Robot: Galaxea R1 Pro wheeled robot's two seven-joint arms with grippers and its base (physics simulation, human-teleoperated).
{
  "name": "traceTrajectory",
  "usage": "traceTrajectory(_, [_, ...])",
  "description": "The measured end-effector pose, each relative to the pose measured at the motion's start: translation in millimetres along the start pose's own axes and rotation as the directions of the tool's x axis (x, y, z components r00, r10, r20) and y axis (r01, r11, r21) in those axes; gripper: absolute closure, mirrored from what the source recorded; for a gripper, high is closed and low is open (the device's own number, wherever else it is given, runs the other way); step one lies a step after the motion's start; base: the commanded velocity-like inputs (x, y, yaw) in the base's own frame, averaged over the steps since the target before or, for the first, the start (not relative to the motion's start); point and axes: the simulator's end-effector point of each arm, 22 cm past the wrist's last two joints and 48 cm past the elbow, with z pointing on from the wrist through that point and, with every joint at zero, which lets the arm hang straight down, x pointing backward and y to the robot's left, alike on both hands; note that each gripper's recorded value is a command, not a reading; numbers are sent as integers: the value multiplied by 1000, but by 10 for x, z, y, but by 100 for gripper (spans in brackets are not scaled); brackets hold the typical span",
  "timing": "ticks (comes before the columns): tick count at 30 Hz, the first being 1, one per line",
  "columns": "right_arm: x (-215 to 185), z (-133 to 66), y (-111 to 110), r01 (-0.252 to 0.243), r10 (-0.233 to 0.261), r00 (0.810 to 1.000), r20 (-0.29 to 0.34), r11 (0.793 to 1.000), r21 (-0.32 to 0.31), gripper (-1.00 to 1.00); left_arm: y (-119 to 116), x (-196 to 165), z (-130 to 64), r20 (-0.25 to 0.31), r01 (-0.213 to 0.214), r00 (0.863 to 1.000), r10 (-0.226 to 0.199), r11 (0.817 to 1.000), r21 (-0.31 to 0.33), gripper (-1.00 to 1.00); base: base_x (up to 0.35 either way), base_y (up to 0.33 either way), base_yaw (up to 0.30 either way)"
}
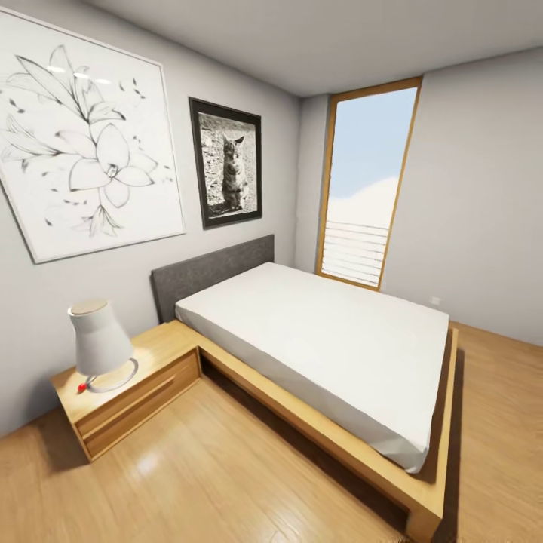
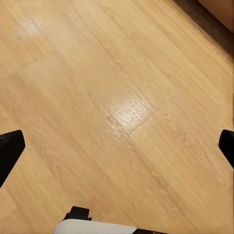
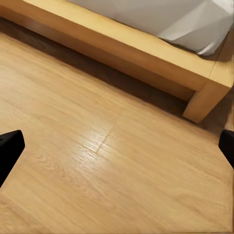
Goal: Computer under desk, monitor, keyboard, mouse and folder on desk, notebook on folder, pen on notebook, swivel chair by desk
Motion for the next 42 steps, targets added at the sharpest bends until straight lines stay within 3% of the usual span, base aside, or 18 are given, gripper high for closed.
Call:
traceTrajectory(17, [10,-3,-7,1,-1,1000,-2,1000,-1,-100,2,2,0,0,0,1000,0,1000,0,-100,0,20,-259])
traceTrajectory(25, [8,-2,-10,2,-2,1000,-1,1000,-1,-100,9,-1,0,0,0,1000,0,1000,-1,-100,0,250,-221])
traceTrajectory(42, [1,-1,-7,1,-1,1000,1,1000,-1,-100,11,3,-1,-1,0,1000,0,1000,-1,-100,0,261,-62])
